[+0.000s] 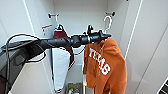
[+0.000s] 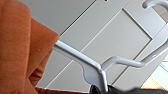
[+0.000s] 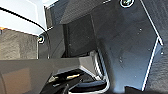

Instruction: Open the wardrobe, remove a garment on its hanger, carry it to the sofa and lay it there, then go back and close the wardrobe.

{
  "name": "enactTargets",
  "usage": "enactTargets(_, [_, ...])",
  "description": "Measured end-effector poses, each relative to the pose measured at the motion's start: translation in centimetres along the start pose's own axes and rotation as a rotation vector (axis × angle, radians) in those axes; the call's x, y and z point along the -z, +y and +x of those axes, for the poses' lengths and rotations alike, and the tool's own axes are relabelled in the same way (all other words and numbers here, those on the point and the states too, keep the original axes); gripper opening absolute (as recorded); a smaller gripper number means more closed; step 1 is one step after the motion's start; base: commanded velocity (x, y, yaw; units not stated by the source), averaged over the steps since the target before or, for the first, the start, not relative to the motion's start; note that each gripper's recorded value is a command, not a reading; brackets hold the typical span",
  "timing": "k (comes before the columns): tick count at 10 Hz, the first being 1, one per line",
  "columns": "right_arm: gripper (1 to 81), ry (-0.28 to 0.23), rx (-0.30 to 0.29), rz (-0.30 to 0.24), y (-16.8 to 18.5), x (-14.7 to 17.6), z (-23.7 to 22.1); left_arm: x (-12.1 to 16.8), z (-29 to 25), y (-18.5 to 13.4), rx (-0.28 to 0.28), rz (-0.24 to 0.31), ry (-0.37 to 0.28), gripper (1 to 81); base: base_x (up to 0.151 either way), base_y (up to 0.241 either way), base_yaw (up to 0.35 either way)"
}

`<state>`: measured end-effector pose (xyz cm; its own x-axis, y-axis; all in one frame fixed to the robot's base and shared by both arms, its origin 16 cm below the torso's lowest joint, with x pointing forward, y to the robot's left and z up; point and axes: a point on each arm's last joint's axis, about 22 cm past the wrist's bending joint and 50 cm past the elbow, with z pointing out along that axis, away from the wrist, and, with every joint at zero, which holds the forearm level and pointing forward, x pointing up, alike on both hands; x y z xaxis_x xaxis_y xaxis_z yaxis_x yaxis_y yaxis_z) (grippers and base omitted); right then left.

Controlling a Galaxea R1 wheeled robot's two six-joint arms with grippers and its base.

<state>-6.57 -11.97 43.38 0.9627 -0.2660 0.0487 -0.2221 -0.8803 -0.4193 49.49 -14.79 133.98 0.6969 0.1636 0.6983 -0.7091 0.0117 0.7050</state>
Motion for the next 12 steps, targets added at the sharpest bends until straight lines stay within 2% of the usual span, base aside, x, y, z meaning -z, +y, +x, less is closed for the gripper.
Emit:
enactTargets(3, [81.1,-0.004,-0.003,0.001,-0.1,0.0,-0.5,1.9,-0.2,-1.3,0.031,-0.017,0.022,1.0,-0.14,0.0,0.0])
enactTargets(5, [81.1,0.004,0.001,0.003,-0.2,-0.1,0.4,2.9,0.0,-2.7,0.044,0.004,0.037,1.0,-0.137,0.0,0.0])
enactTargets(8, [81.1,-0.009,-0.002,-0.001,0.0,0.0,-0.7,2.5,-0.8,-0.9,0.035,-0.03,0.02,1.0,-0.134,0.0,0.0])
enactTargets(12, [81.1,-0.002,0.0,0.002,-0.2,-0.1,-0.2,3.7,-1.3,-2.3,0.061,-0.014,0.027,1.0,-0.131,0.0,0.0])
